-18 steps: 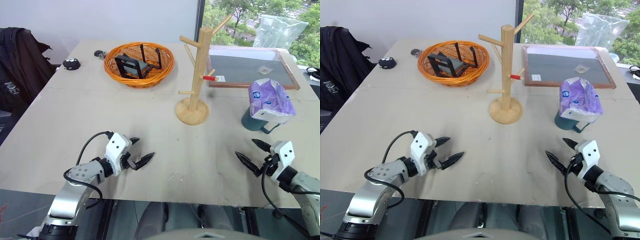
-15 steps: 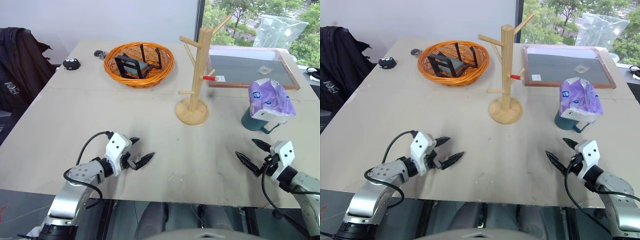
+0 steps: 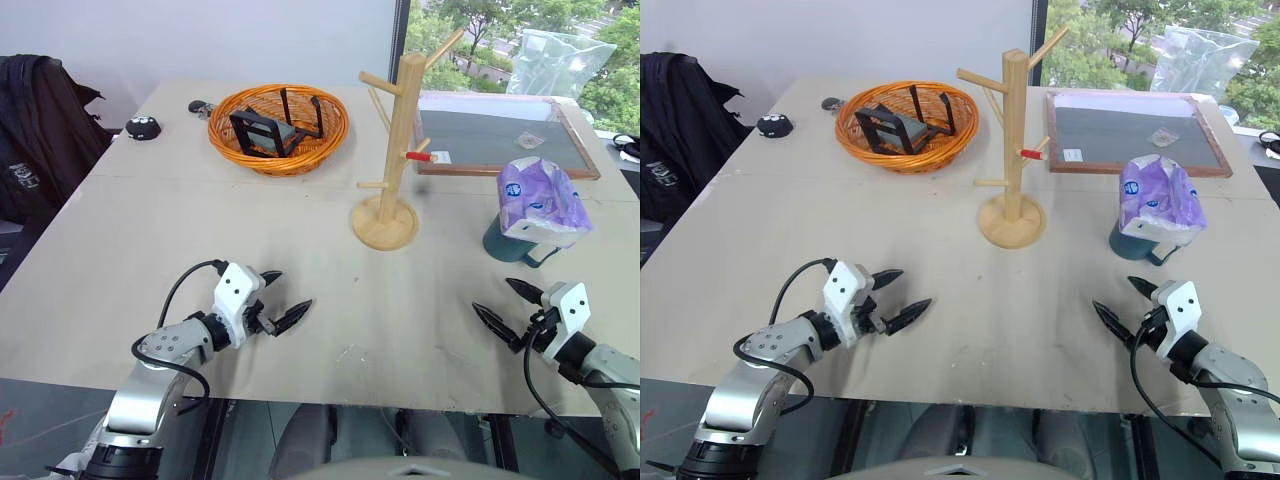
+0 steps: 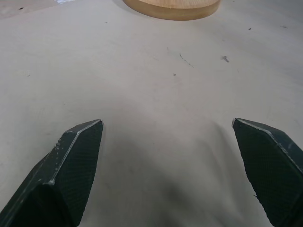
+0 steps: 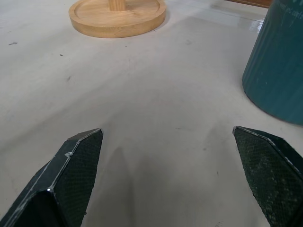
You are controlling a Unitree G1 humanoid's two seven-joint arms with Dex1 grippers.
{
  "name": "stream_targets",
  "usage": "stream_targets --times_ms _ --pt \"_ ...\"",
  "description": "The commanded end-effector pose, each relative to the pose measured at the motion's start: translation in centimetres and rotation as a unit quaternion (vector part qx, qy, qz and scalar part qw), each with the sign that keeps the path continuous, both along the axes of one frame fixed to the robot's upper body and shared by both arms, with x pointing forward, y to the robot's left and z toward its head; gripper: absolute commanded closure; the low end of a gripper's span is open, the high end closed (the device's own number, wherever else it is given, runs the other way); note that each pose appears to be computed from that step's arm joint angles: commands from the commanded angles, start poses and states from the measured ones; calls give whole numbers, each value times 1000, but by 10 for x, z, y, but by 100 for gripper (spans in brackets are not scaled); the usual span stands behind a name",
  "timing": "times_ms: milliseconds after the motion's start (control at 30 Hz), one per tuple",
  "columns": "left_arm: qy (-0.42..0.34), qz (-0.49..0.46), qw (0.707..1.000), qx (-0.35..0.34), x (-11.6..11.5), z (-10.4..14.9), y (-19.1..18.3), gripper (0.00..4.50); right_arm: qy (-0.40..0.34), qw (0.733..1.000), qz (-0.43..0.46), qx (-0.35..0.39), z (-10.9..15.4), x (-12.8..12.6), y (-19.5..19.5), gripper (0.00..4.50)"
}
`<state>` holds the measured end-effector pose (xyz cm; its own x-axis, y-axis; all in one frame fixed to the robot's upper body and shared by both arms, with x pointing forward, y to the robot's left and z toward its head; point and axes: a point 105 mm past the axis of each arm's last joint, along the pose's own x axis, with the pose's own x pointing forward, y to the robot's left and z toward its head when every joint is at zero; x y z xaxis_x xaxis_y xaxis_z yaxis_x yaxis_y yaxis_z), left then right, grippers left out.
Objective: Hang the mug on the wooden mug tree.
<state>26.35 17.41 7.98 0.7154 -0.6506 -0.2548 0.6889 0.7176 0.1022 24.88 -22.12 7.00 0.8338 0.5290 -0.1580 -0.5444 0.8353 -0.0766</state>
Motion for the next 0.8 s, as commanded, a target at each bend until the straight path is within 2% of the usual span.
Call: stream_targets --times_ms 33,500,700,800 --pt "-20 -11 1000 -1 0 8 -4 0 -20 1000 0 -7 8 0 -2 7" --pt "-20 -32 999 -1 2 11 -7 0 -33 999 -17 -23 14 -10 -8 7" --pt "-41 -84 996 -10 4 30 -21 0 -72 994 -57 -51 47 -16 -33 7" --pt "-57 -126 990 -28 5 51 -35 0 -112 988 -86 -66 78 -17 -50 7"
